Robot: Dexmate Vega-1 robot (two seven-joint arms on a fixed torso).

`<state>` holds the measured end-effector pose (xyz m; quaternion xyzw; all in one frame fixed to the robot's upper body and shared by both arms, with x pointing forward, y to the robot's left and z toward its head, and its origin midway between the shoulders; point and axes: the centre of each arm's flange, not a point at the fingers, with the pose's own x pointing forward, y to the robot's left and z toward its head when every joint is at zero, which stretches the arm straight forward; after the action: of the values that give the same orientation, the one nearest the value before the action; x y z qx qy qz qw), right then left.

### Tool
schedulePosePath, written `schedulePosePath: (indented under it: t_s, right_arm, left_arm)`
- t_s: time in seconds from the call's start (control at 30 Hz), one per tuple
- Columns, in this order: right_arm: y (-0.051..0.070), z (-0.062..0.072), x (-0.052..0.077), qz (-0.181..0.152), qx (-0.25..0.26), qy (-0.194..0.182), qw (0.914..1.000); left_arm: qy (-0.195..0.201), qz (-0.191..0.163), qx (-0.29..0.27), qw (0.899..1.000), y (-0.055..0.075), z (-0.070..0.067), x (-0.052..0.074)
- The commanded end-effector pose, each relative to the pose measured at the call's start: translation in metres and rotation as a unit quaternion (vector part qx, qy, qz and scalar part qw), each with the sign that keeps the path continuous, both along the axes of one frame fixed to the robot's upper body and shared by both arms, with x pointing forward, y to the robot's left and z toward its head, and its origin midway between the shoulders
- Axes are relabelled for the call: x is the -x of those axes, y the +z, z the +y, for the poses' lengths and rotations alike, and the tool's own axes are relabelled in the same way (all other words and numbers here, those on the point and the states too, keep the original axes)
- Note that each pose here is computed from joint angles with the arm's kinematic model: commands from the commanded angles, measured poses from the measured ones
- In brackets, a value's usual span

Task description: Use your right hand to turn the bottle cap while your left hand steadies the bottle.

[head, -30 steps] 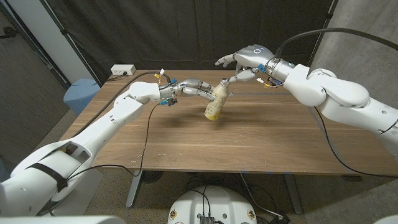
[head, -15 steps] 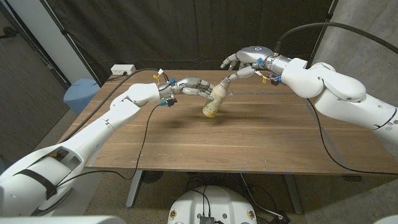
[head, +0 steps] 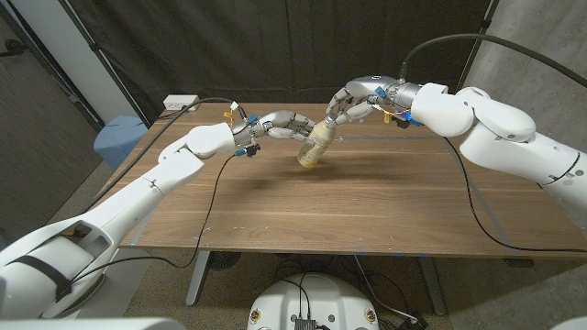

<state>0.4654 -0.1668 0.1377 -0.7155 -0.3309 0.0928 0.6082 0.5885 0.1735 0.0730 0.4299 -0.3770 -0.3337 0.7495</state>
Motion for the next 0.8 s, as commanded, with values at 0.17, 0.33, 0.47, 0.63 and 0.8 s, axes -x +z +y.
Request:
schedulePosePath:
  t_s: [0.17, 0.33, 0.47, 0.63, 0.8]
  right_arm:
    - [-0.0041, 0.0009, 0.0074, -0.010, -0.007, 0.016, 0.9998]
    - [-0.0059, 0.0020, 0.0068, -0.021, 0.001, 0.011, 0.9997]
    - [-0.0066, 0.0021, 0.0060, -0.021, 0.003, 0.011, 0.9997]
    - [-0.0067, 0.0029, 0.0051, -0.015, 0.012, 0.005, 0.9998]
    - [-0.0071, 0.0025, 0.0045, -0.013, 0.016, 0.000, 0.9998]
  left_arm:
    - [0.011, -0.001, -0.017, 1.000, -0.0076, -0.0050, -0.0003]
    - [0.008, 0.002, -0.017, 1.000, -0.0082, -0.0049, -0.0001]
    - [0.005, 0.005, -0.016, 1.000, -0.0079, -0.0043, -0.0004]
    - [0.000, 0.006, -0.014, 1.000, -0.0063, -0.0043, -0.0006]
    - [-0.005, 0.004, -0.013, 1.000, -0.0048, -0.0056, 0.0002]
